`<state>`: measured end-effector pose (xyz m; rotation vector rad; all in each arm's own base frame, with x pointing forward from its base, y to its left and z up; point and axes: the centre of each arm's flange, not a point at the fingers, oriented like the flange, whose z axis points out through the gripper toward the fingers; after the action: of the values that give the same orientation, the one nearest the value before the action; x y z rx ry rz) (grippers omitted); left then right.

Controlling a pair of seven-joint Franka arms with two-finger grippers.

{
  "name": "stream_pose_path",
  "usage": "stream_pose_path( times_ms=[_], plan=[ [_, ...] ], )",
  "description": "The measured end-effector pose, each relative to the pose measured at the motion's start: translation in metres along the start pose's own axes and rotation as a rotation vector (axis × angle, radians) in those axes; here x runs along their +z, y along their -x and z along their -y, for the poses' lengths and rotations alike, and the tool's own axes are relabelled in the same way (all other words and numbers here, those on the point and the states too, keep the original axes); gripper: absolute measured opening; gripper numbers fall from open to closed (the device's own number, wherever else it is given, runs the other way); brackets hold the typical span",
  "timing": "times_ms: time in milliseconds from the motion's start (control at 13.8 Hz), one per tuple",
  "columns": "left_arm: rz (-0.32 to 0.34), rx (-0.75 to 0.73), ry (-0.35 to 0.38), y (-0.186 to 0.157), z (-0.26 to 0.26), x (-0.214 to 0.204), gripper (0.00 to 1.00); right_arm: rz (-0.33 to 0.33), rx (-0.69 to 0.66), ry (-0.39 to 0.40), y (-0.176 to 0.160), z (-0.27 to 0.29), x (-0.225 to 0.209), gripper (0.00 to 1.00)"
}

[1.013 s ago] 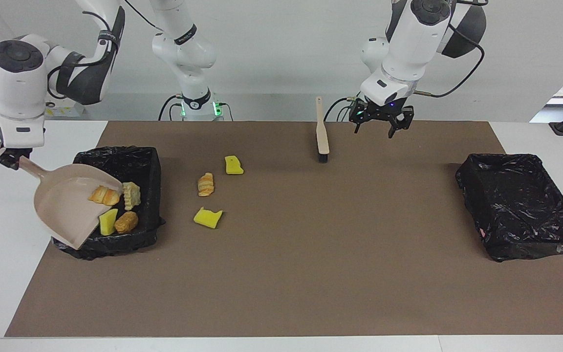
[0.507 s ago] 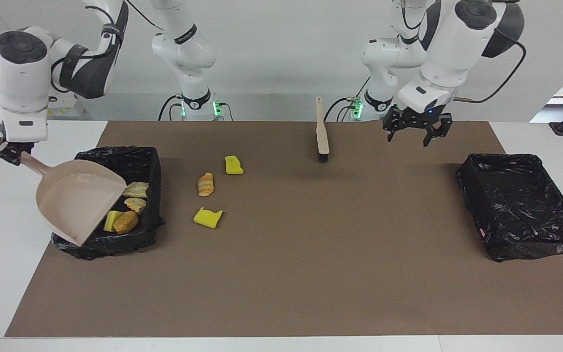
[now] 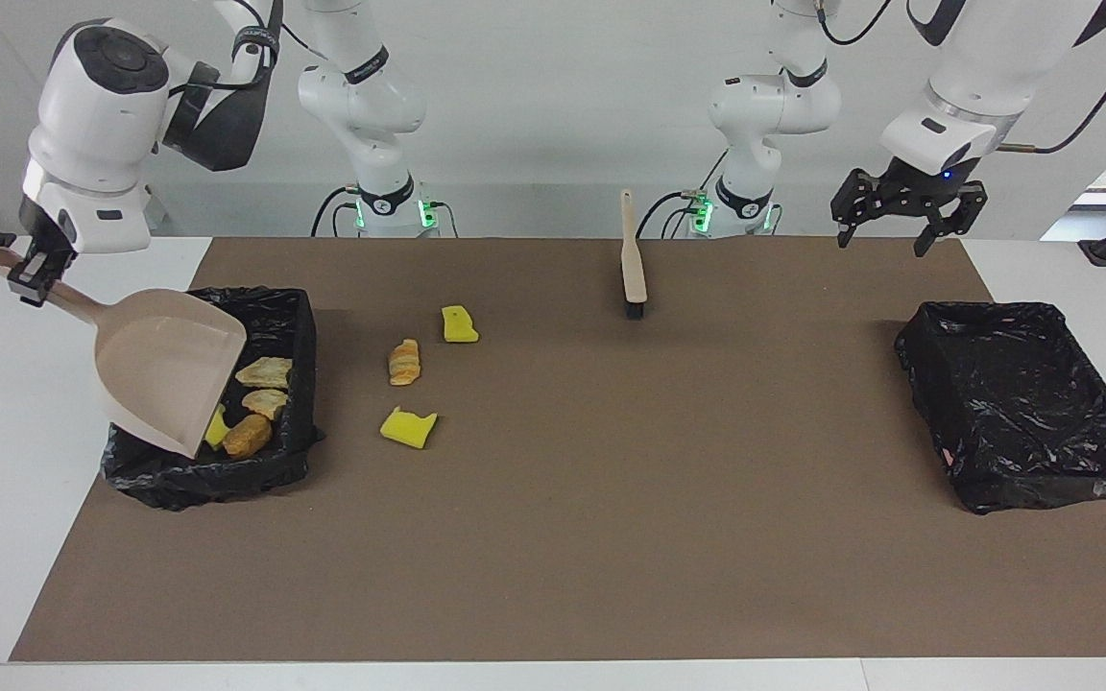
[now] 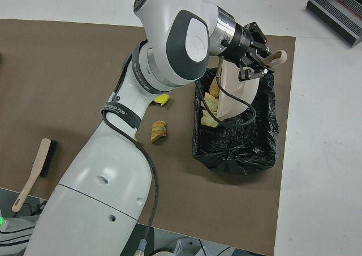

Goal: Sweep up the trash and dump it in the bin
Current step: 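Bring the dustpan back and set it on the table with the right gripper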

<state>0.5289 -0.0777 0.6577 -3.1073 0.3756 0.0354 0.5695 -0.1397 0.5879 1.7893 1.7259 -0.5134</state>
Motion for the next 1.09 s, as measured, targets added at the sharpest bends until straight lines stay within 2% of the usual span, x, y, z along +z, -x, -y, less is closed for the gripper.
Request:
stream_pose_path(
  times_ms=[72,289,507,868,1085],
  plan=[
    [0.012,-0.001,0.008,0.000,0.001,-0.004,1.00,-0.033,0.012,-0.006,-0.003,0.001,-0.002,0.32],
    [0.011,-0.013,0.027,-0.003,0.007,-0.010,1.00,-0.226,0.080,-0.026,-0.020,0.002,-0.007,0.32],
    [0.007,-0.029,0.031,-0.001,0.015,-0.011,1.00,-0.347,0.178,-0.054,-0.037,0.002,-0.015,0.32],
    [0.004,-0.032,0.032,0.000,0.016,-0.012,1.00,-0.451,0.400,-0.134,-0.122,0.002,-0.077,0.32],
    [0.004,-0.032,0.032,0.000,0.016,-0.012,1.00,-0.497,0.558,-0.211,-0.181,0.006,-0.103,0.32]
  ],
)
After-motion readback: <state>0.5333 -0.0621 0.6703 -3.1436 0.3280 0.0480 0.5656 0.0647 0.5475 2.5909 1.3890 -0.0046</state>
